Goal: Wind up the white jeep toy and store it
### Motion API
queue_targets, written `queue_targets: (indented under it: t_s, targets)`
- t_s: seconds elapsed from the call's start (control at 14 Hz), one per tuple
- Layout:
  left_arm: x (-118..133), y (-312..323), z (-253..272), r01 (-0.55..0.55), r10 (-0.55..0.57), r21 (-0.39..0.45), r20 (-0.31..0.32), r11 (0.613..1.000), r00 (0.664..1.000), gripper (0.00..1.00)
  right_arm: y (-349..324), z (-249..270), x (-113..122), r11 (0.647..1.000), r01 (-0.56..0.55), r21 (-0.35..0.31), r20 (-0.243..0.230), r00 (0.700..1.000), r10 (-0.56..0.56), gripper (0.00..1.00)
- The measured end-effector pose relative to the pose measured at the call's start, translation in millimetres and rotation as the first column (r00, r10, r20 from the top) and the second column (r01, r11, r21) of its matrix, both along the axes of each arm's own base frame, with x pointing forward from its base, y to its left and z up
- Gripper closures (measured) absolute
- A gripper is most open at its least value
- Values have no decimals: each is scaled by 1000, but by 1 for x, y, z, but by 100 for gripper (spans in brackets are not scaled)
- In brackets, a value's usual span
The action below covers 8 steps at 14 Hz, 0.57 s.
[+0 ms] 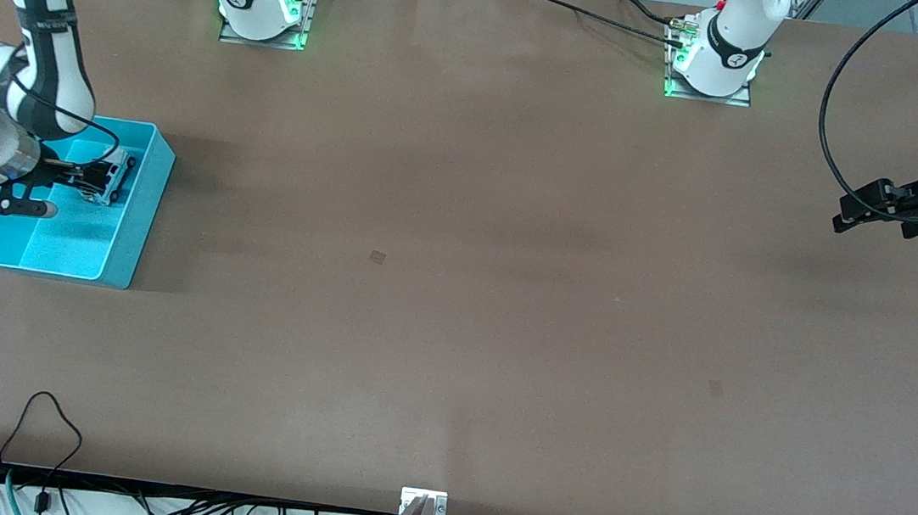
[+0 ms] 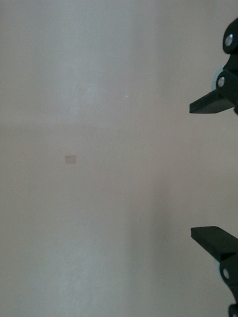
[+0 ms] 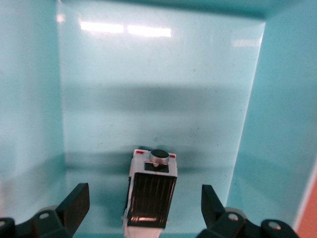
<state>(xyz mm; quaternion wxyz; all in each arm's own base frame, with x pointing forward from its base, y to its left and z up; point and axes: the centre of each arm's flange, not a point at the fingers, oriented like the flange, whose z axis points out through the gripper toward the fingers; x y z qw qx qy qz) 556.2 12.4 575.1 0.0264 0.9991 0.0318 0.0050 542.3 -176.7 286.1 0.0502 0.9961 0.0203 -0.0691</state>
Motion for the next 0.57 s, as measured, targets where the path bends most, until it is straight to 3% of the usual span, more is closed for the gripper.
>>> queue_targets:
  t_s: [0.29,0.57]
  targets:
    - [0,0,0,0,0,0,0,1000,1000,0,35,106,32,997,-51,51,-4,999,51,0]
    - [0,0,0,0,0,0,0,1000,1000,0,85,209,40,987,-143,74,67,988,139,0]
